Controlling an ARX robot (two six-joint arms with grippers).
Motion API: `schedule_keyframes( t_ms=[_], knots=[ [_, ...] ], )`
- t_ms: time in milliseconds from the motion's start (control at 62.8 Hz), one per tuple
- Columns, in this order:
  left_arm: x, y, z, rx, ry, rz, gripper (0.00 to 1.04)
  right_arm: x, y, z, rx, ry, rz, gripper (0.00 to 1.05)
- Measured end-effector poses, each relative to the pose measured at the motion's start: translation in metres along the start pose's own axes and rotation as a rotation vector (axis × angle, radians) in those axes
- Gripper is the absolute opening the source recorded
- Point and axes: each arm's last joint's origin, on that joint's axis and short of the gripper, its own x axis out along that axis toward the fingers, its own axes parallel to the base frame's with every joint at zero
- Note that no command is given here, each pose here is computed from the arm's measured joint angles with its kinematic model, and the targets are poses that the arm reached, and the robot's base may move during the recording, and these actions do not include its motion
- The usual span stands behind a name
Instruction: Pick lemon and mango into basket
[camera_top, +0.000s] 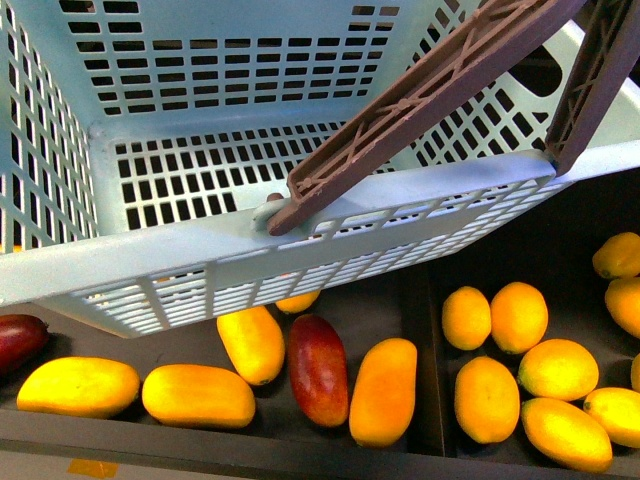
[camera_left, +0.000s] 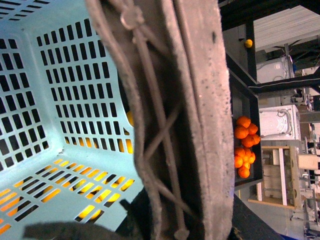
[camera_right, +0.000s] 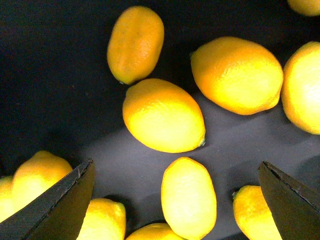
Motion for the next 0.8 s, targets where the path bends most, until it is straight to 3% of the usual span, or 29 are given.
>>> schedule_keyframes(
  t_ms=[796],
  knots=[
    [0.0,0.0,0.0,0.0,-0.001,0.001,0.13,0.088,0.014,0.0,-0.015,0.139,0.007,0.96]
  ],
)
